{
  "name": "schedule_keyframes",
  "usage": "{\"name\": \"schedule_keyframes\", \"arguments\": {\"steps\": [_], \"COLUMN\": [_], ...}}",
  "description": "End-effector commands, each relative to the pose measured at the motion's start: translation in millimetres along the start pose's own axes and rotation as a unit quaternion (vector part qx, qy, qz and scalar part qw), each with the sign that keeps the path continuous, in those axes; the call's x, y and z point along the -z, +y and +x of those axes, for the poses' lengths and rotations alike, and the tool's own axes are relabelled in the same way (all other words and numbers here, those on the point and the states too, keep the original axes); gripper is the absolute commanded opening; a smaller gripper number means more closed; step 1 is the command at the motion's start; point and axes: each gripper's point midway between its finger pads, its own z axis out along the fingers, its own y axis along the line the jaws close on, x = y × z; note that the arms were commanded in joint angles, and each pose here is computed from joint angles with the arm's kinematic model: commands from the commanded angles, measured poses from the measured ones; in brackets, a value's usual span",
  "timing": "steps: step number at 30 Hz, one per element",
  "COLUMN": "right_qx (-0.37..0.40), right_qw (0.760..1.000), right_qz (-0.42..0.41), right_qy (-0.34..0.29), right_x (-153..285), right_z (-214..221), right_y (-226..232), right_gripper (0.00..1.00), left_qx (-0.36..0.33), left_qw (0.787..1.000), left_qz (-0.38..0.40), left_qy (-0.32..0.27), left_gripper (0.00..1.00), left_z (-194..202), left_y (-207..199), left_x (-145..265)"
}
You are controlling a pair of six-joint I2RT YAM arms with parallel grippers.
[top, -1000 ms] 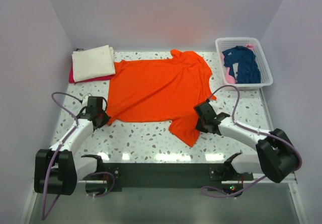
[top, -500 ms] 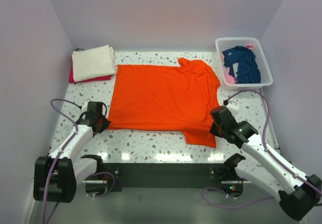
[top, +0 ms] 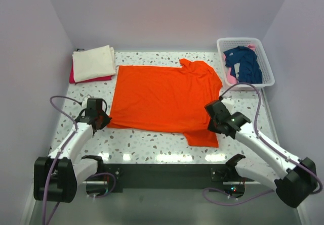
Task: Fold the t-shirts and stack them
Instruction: Fold the tshirt
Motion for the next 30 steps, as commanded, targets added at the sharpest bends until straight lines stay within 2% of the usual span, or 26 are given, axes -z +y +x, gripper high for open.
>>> {"name": "schedule_keyframes", "arguments": {"steps": [1,10,20,30], "right_qx": [0.018,0.072,0.045,0.023], "right_qw": [0.999,0.996,0.999,1.0], "right_qz": [0.008,0.034,0.016,0.003], "right_qy": [-0.042,-0.036,-0.013,0.007], "right_x": [-2.7,-37.6,-68.7,-88.8], "right_z": [-42.2,-91.5,-126.2,-139.3], "right_y": [23.7,63.0,71.2,66.0], "right_gripper": [0.0,0.0,0.0,0.0], "left_qx": [-0.004,-0.013,-0.012,-0.01], "left_qw": [0.999,0.999,1.0,1.0], "left_qz": [0.034,0.027,0.02,0.009], "left_qy": [-0.028,-0.021,-0.017,-0.006], "left_gripper": [0.0,0.0,0.0,0.0], "left_z": [-32.7,-64.0,-84.7,-88.7], "left_y": [-32.3,-70.0,-93.6,-101.2], "left_x": [-0.4,-31.6,-50.9,-65.3]}}
